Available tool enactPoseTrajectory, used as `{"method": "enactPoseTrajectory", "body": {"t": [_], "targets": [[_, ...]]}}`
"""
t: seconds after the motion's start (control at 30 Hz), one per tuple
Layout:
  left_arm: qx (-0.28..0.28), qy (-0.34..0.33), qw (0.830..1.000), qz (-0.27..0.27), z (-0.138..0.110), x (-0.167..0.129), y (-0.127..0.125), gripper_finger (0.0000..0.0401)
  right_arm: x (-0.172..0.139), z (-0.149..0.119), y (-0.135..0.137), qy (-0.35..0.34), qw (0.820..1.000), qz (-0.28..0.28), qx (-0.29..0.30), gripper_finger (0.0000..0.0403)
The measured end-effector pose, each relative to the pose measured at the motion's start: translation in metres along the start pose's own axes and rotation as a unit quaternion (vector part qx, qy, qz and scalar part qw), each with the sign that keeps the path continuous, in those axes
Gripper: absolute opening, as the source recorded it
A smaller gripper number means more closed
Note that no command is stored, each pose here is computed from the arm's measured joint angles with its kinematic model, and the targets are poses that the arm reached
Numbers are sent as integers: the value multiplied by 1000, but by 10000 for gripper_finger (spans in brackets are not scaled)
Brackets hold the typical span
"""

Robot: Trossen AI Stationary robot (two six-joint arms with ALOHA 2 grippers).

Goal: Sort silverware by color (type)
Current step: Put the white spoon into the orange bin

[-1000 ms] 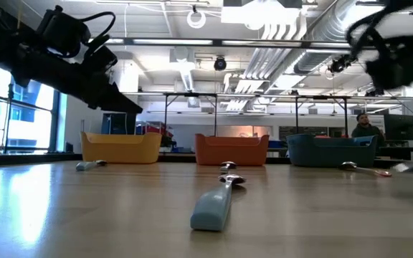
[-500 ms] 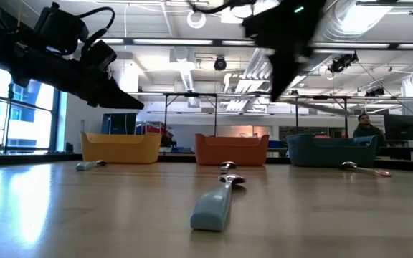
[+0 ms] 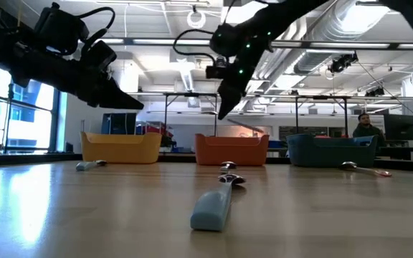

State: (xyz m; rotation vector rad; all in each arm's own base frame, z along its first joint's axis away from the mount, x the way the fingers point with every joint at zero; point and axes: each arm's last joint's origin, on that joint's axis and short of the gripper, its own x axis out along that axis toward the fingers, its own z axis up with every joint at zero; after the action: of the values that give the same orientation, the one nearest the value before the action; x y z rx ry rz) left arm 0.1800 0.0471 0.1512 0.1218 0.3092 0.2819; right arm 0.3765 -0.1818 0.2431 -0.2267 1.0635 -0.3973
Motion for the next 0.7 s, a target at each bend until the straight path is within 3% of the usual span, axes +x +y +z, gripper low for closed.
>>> {"method": "enactPoseTrajectory", "body": {"t": [0.13, 0.3, 0.7], "targets": [[-3, 0, 1000, -1, 0, 0, 0, 17, 21, 8, -20, -7, 1000, 26, -3, 3], [-3, -1, 1000, -2, 0, 0, -1, 17, 52, 2, -27, 37, 998, 47, -9, 3], [-4, -4, 1000, 1, 1, 0, 0, 17, 77, -13, -37, 67, 995, 73, 27, 8]]}}
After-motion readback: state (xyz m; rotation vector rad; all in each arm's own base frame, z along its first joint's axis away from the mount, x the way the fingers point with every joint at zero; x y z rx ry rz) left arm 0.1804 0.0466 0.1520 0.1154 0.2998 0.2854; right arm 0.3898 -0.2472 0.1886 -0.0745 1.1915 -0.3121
